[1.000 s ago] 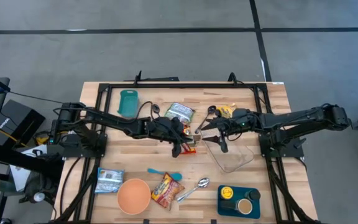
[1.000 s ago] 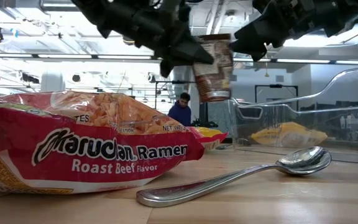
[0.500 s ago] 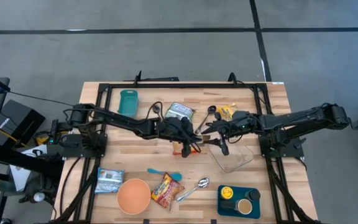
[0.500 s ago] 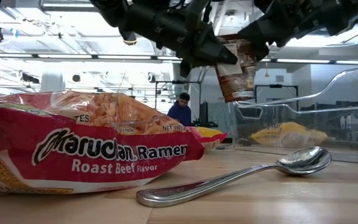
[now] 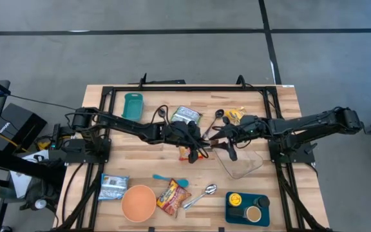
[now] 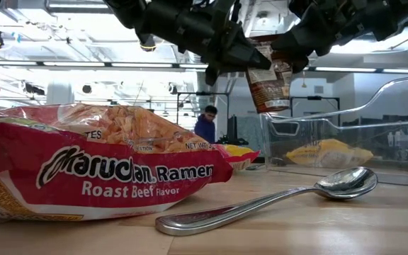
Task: Pick & Place Food Item
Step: Put the orange spice pack into the blue bin
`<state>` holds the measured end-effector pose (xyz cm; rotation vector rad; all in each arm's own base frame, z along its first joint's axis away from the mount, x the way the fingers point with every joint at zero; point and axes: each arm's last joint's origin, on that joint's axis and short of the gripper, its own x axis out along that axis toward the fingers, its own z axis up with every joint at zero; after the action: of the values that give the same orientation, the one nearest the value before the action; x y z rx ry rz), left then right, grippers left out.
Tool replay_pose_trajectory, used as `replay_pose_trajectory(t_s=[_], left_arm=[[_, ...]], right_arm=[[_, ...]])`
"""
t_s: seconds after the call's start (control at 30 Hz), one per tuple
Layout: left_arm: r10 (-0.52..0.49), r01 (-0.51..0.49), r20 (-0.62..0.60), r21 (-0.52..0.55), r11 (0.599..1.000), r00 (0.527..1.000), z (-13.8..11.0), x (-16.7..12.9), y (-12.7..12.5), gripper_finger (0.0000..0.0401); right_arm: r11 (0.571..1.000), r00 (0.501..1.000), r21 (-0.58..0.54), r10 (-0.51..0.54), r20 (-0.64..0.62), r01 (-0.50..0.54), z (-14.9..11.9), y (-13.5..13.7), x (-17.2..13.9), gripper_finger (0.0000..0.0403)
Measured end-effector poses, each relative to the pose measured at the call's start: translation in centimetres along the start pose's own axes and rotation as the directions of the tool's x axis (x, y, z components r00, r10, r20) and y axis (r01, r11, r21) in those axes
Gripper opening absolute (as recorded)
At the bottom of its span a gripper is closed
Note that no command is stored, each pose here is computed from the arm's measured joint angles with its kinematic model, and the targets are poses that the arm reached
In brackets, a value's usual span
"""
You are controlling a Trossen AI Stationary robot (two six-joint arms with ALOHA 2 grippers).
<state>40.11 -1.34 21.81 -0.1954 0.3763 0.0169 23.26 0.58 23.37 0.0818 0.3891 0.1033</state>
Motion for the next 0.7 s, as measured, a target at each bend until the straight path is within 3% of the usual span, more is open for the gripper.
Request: replay_pose_trajectory(t_s=[0.7], left_arm=[[0.001, -0.001, -0.005, 0.0, 1.0, 1.0, -0.06, 0.0, 0.0, 0.0003]], right_arm=[[1.0, 1.0, 0.016, -0.002, -0.007, 0.002, -0.07, -0.01, 0.0, 0.0003]])
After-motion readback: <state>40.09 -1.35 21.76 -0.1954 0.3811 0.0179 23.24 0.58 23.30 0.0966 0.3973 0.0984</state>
